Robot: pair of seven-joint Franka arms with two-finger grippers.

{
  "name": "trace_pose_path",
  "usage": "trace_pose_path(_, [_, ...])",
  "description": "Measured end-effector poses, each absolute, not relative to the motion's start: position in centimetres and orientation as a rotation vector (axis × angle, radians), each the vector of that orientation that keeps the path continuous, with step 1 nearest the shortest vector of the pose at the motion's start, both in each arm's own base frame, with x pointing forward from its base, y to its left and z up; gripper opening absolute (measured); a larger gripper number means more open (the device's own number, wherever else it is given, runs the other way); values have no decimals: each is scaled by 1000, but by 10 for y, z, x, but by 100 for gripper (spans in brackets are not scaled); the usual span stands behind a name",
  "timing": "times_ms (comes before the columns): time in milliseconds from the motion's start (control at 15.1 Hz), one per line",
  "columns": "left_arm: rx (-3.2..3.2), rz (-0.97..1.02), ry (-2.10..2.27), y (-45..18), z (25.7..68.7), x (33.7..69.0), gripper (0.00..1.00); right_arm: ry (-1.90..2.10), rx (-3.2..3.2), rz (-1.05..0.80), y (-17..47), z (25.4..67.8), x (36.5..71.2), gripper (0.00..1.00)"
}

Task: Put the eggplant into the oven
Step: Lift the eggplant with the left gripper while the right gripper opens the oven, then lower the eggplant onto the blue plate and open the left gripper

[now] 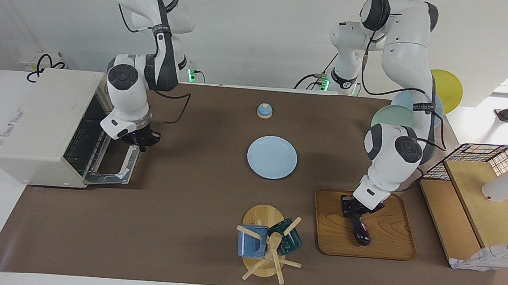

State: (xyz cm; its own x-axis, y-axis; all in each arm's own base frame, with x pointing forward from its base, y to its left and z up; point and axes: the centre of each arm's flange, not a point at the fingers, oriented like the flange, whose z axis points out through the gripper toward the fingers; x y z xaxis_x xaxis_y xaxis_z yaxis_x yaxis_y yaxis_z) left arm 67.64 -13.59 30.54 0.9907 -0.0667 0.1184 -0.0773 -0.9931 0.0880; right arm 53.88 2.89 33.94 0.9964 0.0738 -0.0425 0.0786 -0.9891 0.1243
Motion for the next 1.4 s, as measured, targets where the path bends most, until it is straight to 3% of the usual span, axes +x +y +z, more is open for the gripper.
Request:
trace_pose_path(199, [3029,146,-78,-137,324,678,29,121,3020,-26,30,326,534,1])
trace_pose_path(465, [3023,87,3,-146,397,660,29,83,3038,-36,29,320,531,1])
trace_pose_path(797, [3023,49,36,-219,442,622,29,24,3092,-83,44,324,530,1])
trace_pose_path(930, [3017,19,9,-256,438,605,29,16,3084,-144,57,350,538,1])
trace_pose_path(1130, [3021,-25,-34,-302,428,577,29,-41,3071,-212,44,423,555,1])
trace_pose_path(1395, [3015,-2,-77,-345,411,537,29,-130,3066,-258,9,493,549,1])
